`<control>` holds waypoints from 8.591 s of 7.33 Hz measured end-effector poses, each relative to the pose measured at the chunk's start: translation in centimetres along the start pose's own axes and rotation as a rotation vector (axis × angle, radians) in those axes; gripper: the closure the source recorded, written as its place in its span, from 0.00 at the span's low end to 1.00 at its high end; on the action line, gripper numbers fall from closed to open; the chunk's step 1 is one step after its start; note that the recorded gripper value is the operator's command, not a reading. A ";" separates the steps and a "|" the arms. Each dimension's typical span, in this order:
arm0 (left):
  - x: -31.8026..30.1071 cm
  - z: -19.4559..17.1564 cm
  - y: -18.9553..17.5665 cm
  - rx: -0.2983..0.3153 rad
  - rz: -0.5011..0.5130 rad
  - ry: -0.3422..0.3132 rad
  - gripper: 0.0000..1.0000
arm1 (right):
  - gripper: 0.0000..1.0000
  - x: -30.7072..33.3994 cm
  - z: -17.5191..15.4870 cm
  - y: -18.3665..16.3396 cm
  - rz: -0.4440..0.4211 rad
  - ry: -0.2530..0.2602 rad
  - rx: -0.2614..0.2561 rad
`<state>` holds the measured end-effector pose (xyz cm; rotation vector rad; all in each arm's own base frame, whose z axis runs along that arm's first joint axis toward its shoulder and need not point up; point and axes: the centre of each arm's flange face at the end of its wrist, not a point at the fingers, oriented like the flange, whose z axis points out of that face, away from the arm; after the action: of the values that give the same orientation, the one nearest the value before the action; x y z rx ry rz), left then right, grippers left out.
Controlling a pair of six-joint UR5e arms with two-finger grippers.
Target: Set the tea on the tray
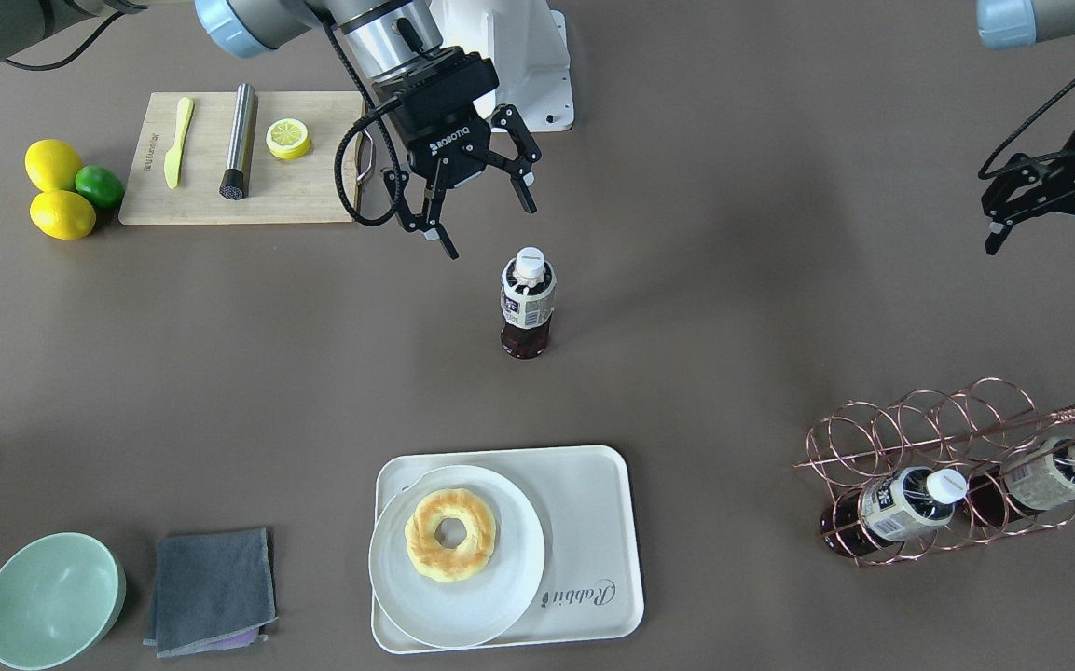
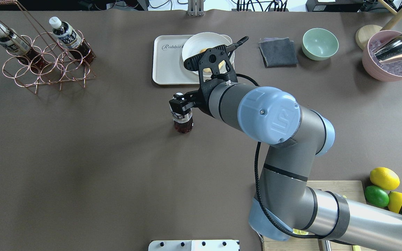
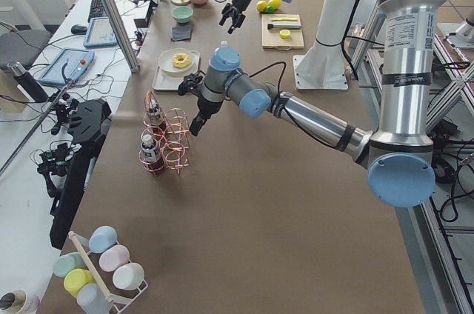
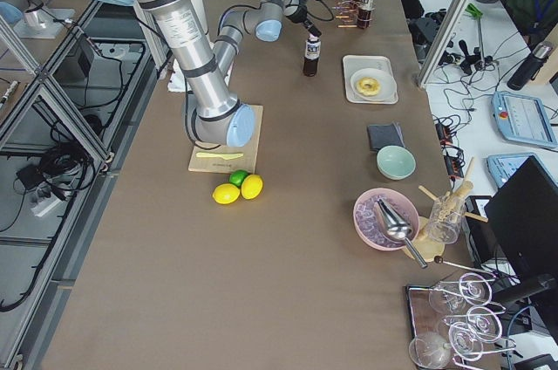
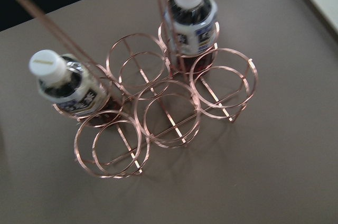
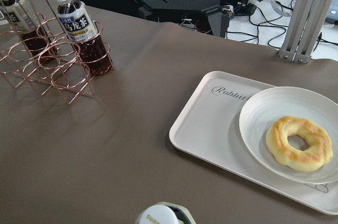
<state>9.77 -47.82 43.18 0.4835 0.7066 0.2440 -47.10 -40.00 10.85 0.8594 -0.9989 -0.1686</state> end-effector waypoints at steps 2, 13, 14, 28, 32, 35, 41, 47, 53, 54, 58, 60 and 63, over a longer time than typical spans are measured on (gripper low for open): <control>-3.4 1.6 3.0 -0.012 0.013 0.020 0.00 | 0.01 -2.4 1.6 1.5 -0.015 0.034 0.019; -16.9 6.6 8.9 -0.149 -0.274 0.062 0.01 | 0.26 -3.7 7.5 3.1 0.046 0.083 0.141; -16.9 6.6 8.8 -0.148 -0.274 0.062 0.01 | 0.41 -3.6 7.6 3.2 0.050 0.076 0.145; -18.4 5.8 10.3 -0.253 -0.415 0.106 0.01 | 1.00 0.8 10.8 -11.1 0.154 0.138 0.201; -19.5 5.0 11.0 -0.242 -0.442 0.098 0.01 | 1.00 0.9 17.6 -16.3 0.182 0.182 0.189; -19.6 4.9 10.6 -0.235 -0.438 0.093 0.01 | 1.00 1.9 20.5 -16.6 0.179 0.216 0.178; -19.6 4.8 10.2 -0.231 -0.434 0.093 0.01 | 0.01 2.3 21.5 -15.7 0.177 0.210 0.182; -19.3 4.5 10.1 -0.228 -0.435 0.101 0.01 | 0.00 3.9 16.9 -15.8 0.230 0.099 0.179; -19.2 2.9 10.1 -0.200 -0.433 0.097 0.01 | 0.00 27.2 -4.0 -3.4 0.540 0.313 -0.287; -19.1 2.8 10.0 -0.197 -0.431 0.097 0.01 | 0.00 32.2 -7.2 -0.4 0.519 0.355 -0.346; -19.0 2.7 9.7 -0.192 -0.425 0.096 0.01 | 0.00 57.9 -19.7 13.1 0.265 0.384 -0.668; -19.1 2.7 10.0 -0.191 -0.397 0.093 0.01 | 0.00 64.8 -24.5 18.3 0.322 0.405 -0.745; -19.8 3.4 13.1 -0.223 -0.346 0.095 0.01 | 0.00 67.1 -26.6 20.5 0.394 0.410 -0.753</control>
<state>-3.27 -45.03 63.15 0.1334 0.8321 0.0192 6.31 -44.57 63.30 -0.0054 -0.6195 -0.0196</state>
